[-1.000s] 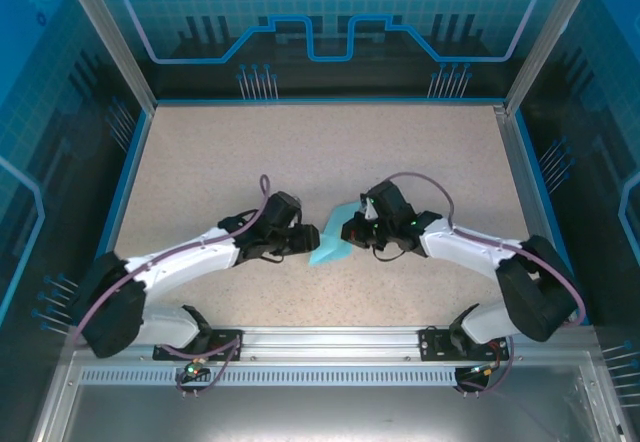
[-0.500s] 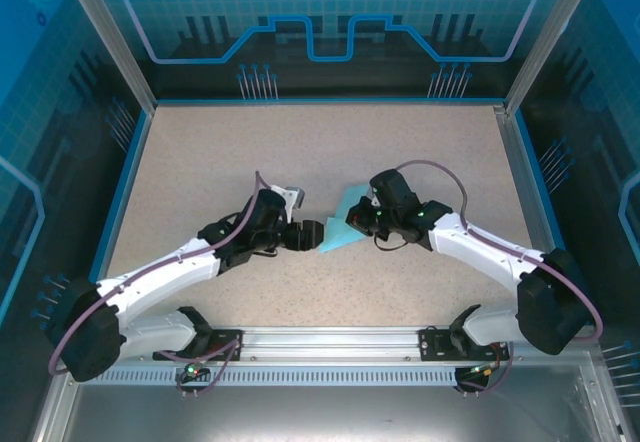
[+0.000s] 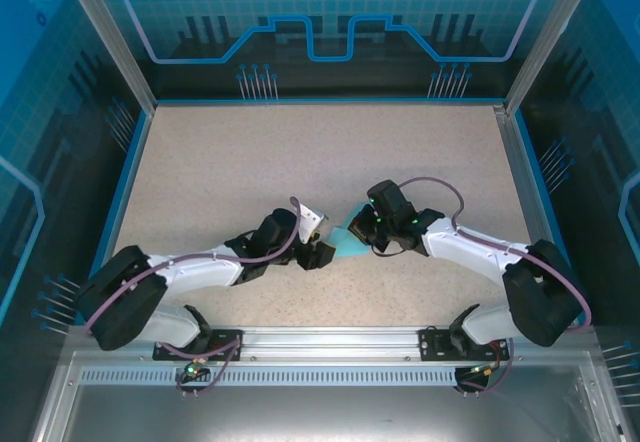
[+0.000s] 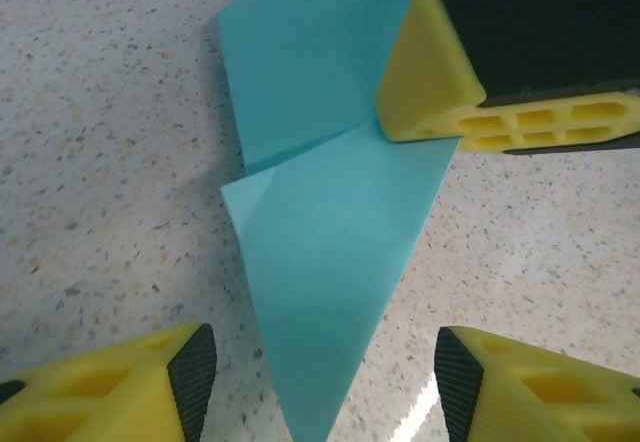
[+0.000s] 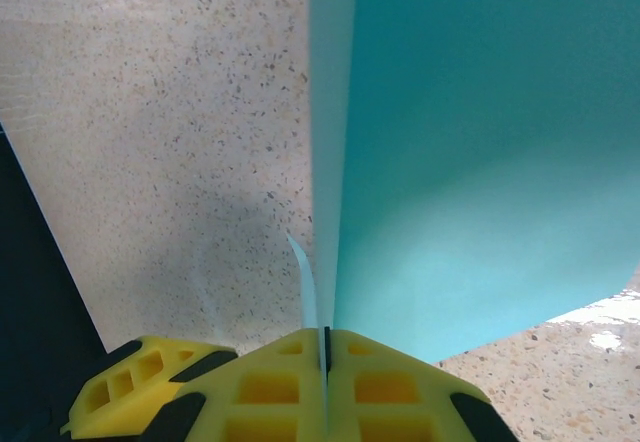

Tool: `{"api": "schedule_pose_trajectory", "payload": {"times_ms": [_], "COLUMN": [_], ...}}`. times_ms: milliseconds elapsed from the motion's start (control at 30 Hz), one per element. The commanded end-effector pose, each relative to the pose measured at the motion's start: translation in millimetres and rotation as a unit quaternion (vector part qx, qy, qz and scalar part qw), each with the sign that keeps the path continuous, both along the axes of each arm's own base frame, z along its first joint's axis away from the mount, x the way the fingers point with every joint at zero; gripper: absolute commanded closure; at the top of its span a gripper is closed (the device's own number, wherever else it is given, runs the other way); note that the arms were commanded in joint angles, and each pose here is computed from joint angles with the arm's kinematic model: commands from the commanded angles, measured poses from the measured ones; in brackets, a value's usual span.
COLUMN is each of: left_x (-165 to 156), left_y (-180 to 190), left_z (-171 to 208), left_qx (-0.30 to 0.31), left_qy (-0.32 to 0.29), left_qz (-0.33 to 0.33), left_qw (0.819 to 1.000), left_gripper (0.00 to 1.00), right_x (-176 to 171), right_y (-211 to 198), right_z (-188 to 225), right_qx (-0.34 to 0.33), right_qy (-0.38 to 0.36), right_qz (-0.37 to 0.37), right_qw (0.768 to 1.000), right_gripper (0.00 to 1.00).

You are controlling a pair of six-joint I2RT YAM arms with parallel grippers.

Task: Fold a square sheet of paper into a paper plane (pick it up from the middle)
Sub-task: Fourth fold the wing at the center of the table.

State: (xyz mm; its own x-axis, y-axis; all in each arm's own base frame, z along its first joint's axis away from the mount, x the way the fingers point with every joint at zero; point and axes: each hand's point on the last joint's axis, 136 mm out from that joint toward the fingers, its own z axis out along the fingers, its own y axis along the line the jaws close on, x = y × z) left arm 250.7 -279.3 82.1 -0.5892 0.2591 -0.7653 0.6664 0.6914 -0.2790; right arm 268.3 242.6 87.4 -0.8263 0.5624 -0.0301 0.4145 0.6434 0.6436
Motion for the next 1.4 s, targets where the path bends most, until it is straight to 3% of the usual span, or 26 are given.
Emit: {"api": "schedule_pose_trajectory", "payload": {"times_ms": [0,433,700,1133,1300,1367], "left_x": [2.6,-6.8,-0.8,7.1,8.0,7.3], "left_y": [-18.6,-29.0,-25.2,-25.5,-25.2,-24.9], "left_z": [12.3,-10.9,-22.9,-24.9,-25.8,-27.6], "left_qx": [-0.019,0.009,0.023,0.028,0.03,0.031], "left_qy": [-0.065,-0.112,-0.121,-0.132,-0.131,-0.125], "left_qz": [-0.049,-0.128,-0.115,-0.102,-0.099,-0.099], "left_qw": [0.997,0.985,0.986,0.986,0.986,0.987], "left_gripper": [0.38,0.53,0.69,0.78,0.87,0.91], "right_x": [3.8,10.3,9.1,3.5,1.6,1.9], "right_y": [7.0,13.8,10.4,13.2,9.4,4.0], "right_z": [1.9,-4.0,-4.7,-10.2,-12.8,-12.7], "right_qx": [0.009,0.025,0.034,0.05,0.046,0.038], "right_qy": [0.008,0.044,0.057,0.081,0.083,0.078], "right_qz": [-0.014,-0.007,-0.006,0.005,0.007,0.014], "right_qw": [1.0,0.999,0.998,0.995,0.995,0.996], "right_gripper": [0.96,0.96,0.95,0.91,0.9,0.85]}}
